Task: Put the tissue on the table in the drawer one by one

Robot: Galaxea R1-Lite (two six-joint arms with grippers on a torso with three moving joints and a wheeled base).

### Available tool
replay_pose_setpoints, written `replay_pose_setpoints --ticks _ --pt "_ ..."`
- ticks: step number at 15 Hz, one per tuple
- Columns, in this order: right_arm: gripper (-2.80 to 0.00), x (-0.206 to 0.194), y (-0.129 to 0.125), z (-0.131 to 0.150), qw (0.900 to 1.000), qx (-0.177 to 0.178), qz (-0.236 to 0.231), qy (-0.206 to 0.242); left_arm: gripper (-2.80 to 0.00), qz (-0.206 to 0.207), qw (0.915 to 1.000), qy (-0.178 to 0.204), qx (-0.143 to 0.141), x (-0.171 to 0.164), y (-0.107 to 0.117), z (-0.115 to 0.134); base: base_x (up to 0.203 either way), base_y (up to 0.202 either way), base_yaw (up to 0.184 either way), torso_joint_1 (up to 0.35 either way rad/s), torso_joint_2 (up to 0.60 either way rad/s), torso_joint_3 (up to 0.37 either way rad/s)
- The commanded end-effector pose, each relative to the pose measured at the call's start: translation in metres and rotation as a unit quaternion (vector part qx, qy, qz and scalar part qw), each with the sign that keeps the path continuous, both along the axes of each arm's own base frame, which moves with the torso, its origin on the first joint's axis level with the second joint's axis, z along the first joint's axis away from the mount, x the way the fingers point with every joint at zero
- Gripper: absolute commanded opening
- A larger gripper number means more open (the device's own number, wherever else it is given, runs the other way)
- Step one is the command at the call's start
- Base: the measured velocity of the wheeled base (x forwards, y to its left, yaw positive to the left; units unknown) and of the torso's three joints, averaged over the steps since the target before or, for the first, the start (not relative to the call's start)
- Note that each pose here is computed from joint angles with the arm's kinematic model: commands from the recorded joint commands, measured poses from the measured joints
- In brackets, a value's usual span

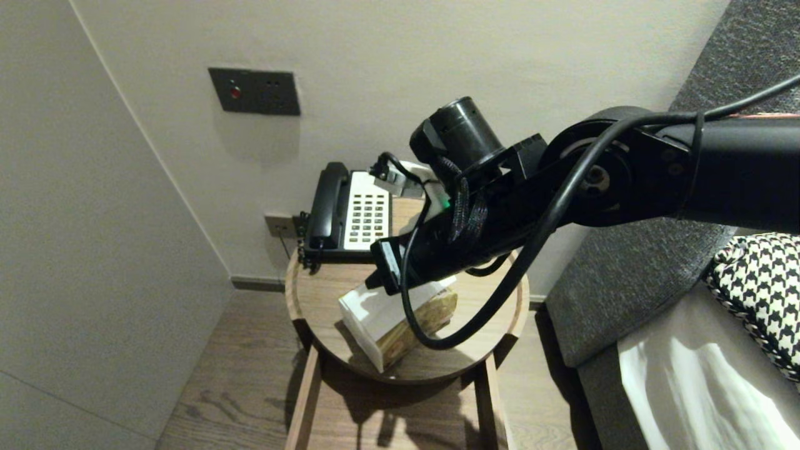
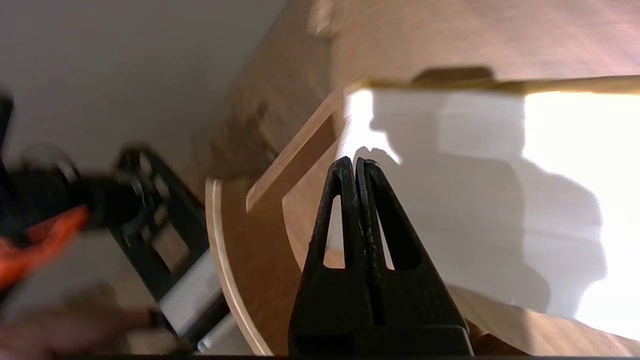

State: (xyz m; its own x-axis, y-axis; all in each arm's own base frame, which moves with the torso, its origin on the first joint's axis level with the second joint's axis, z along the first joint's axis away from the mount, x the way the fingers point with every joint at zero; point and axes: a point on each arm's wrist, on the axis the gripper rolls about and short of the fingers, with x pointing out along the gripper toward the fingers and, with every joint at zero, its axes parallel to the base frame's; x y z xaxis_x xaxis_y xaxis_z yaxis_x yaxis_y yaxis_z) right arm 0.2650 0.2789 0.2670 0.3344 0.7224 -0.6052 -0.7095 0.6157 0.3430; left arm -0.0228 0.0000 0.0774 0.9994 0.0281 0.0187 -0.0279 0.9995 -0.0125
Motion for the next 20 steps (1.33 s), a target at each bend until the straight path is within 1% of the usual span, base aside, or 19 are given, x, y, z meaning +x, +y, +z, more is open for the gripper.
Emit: replay_pose_setpoints --ticks 1,2,4,7,11,14,17,20 --pt "-2.8 -0.013 0.012 -0.005 0.999 -0.02 0.038 -0.005 -2.8 0.001 1.0 -0.003 0.0 0.0 0.0 0.0 0.0 0.0 0.0 0.0 0.0 0.0" --pt "-2.8 -0.014 0.013 -0.006 0.999 -0.022 0.045 -0.008 -2.8 0.001 1.0 -0.002 0.0 0.0 0.0 0.0 0.0 0.0 0.0 0.0 0.0 0.0" --pt "-2.8 -0.016 0.026 -0.016 0.997 -0.037 0.069 -0.015 -2.8 0.001 1.0 -0.002 0.0 0.0 0.0 0.0 0.0 0.0 0.0 0.0 0.0 0.0" --pt "-2.8 -0.012 0.039 -0.036 0.994 -0.06 0.092 -0.019 -2.8 0.001 1.0 -0.002 0.0 0.0 0.0 0.0 0.0 0.0 0.0 0.0 0.0 0.0" --pt "-2.8 -0.008 0.046 -0.047 0.992 -0.074 0.103 -0.027 -2.8 0.001 1.0 -0.003 0.0 0.0 0.0 0.0 0.0 0.0 0.0 0.0 0.0 0.0" --pt "-2.8 -0.002 0.047 -0.048 0.992 -0.068 0.095 -0.038 -2.8 0.001 1.0 -0.002 0.0 0.0 0.0 0.0 0.0 0.0 0.0 0.0 0.0 0.0" --pt "-2.8 0.006 0.053 -0.049 0.992 -0.069 0.061 -0.082 -2.8 0.001 1.0 -0.002 0.0 0.0 0.0 0.0 0.0 0.0 0.0 0.0 0.0 0.0" --pt "-2.8 0.008 0.049 -0.047 0.992 -0.072 0.06 -0.087 -2.8 0.001 1.0 -0.003 0.0 0.0 0.0 0.0 0.0 0.0 0.0 0.0 0.0 0.0"
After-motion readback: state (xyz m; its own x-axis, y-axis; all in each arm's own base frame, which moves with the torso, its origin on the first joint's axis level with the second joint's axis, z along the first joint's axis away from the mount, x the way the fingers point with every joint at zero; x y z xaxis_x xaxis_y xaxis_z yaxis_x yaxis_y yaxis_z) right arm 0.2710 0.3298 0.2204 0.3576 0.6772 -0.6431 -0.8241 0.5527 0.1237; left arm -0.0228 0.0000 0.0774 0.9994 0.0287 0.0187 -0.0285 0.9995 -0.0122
